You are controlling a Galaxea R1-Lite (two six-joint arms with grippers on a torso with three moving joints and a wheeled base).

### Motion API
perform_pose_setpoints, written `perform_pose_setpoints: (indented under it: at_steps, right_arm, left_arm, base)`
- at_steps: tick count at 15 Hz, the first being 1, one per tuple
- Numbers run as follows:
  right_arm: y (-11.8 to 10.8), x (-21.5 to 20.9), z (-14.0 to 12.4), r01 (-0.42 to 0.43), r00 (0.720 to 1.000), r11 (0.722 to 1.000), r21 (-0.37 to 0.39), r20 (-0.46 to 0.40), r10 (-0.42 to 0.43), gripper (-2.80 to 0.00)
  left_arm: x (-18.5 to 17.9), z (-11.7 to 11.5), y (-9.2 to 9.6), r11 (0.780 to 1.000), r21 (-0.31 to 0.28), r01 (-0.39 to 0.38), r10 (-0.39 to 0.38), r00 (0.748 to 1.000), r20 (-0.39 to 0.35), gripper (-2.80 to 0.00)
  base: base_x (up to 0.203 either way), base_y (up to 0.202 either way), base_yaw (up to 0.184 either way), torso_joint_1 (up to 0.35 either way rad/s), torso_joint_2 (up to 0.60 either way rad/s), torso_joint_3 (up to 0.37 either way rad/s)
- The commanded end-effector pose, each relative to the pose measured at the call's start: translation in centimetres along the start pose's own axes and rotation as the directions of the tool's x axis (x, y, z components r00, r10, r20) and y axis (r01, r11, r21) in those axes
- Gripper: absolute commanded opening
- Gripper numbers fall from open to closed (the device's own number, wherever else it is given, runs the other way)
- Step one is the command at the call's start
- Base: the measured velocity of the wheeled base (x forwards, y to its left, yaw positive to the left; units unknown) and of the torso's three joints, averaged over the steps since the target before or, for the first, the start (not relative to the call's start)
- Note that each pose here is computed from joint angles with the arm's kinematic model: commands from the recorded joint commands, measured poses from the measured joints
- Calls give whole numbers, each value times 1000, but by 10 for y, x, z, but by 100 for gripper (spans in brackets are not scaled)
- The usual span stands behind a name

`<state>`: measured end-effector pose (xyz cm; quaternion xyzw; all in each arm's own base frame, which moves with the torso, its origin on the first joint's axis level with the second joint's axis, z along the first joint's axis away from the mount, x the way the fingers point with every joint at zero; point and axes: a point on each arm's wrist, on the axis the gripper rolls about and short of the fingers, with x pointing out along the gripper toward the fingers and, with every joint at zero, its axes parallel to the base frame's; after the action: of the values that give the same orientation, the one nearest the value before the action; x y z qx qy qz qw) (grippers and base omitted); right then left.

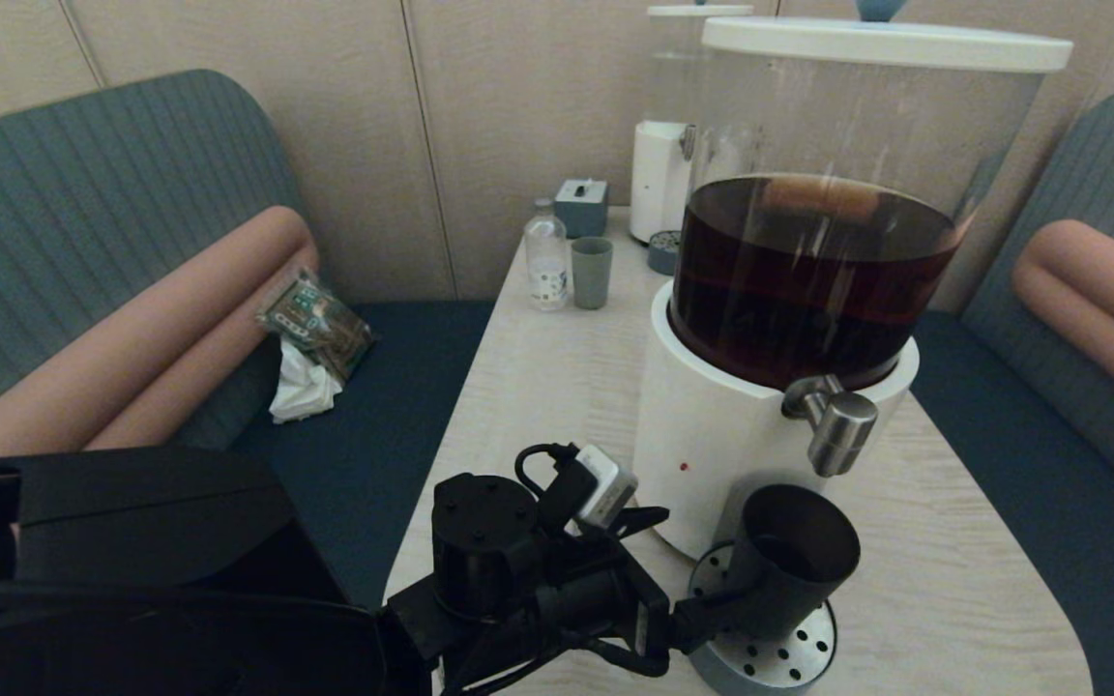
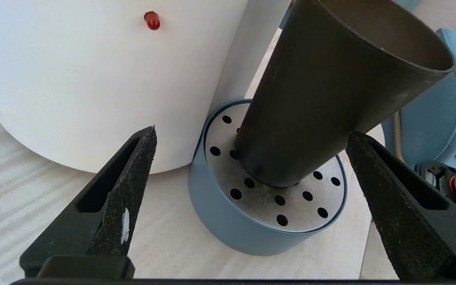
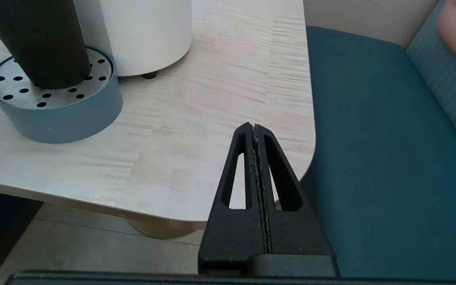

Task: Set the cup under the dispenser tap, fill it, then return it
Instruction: Place the cup next to the water dispenser

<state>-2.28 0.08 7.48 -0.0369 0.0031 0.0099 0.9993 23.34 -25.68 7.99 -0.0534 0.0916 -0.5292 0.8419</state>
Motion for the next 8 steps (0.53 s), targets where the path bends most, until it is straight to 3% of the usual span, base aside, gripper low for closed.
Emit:
perform_pose_setpoints:
  at_steps: [1,8]
  right_arm:
    - [0,0,0,0,1000,1000,-1,4,0,-280]
    - [0,0,0,0,1000,1000,-1,4,0,-280]
  left_arm:
    - [0,0,0,1000,0,2,-2,1000,3,0]
    - [0,3,2,999,-3,-40,40,999,19,0]
  base:
    - [0,0,0,0,0,0]
    - [0,0,0,0,0,0]
